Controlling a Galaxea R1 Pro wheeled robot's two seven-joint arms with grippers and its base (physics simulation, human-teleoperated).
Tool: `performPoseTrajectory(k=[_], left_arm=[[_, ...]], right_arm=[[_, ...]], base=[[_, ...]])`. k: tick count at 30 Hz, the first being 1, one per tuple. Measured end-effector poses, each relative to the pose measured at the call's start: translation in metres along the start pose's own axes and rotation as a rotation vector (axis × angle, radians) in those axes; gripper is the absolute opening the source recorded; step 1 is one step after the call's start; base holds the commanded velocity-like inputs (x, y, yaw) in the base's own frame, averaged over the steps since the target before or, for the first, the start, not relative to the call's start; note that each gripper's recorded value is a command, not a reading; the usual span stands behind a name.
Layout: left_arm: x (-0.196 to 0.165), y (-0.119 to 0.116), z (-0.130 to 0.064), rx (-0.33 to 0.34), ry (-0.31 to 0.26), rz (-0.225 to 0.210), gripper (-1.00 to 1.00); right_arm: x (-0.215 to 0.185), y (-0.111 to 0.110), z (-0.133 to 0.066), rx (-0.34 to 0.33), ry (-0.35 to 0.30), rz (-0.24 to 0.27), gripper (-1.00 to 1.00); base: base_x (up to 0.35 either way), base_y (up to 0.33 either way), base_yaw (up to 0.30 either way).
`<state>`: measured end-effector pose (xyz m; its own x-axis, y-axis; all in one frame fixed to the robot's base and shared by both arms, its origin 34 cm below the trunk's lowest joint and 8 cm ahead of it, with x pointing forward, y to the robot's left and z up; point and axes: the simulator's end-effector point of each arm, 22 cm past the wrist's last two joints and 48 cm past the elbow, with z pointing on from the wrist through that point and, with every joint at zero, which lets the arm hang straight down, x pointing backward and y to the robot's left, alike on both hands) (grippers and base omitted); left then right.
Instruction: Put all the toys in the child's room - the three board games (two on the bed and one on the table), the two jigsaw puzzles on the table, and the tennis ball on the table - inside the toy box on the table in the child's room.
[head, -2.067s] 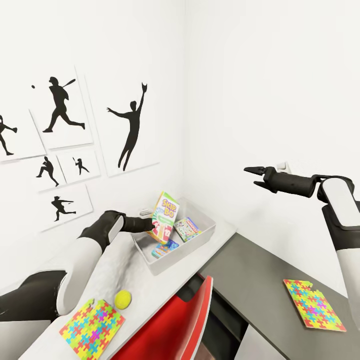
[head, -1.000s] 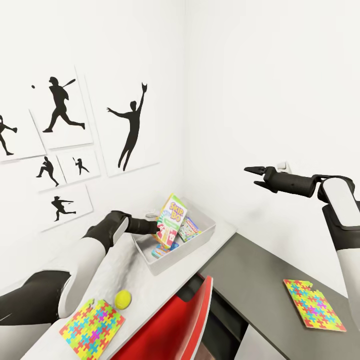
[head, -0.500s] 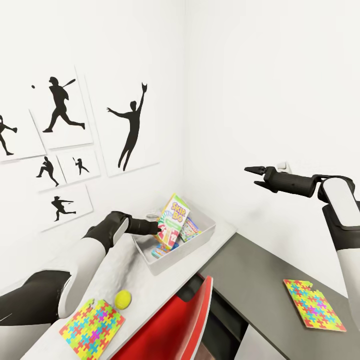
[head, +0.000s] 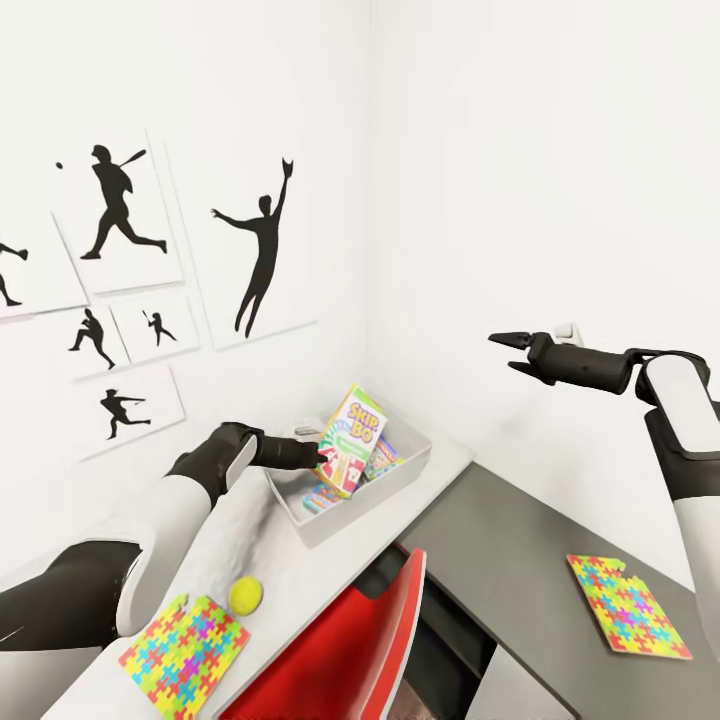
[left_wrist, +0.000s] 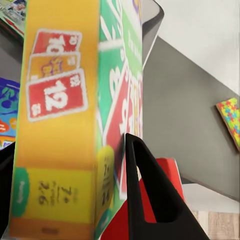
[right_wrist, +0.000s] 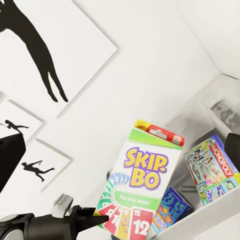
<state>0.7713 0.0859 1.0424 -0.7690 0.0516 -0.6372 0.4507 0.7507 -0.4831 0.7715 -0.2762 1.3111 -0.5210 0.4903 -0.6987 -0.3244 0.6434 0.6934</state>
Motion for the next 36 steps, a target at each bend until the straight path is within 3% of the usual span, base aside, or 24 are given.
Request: performPoseTrajectory(k=[12,17,23,30,36], left_arm=[[-0.001,0.005,0.004,0.010,-0.006,-0.011,-1.00],[-0.022,0.002,-0.003,0.038,-0.069,-0.039,-1.00],[-0.039,-0.001,-0.011,0.061,-0.103,-0.065,-1.00],[-0.039,0.003,-0.009,0.052,-0.095,-0.075,-1.00],[-0.032,0.011,-0.006,0.049,-0.076,-0.133,-1.00]], right_arm=[[0.006,-0.011,0.007,0.011,0.014,0.010,1.00],[0.009,-0.016,0.010,0.015,0.020,0.015,1.00],[0.012,-0.021,0.013,0.020,0.027,0.020,1.00],[0.016,-0.027,0.017,0.025,0.035,0.026,1.00],[0.016,-0.026,0.019,0.019,0.032,0.016,1.00]], base=[[0.000,0.000,0.000],[0.000,0.000,0.000],[0.000,0.000,0.000],[0.000,0.000,0.000],[0.000,0.000,0.000]])
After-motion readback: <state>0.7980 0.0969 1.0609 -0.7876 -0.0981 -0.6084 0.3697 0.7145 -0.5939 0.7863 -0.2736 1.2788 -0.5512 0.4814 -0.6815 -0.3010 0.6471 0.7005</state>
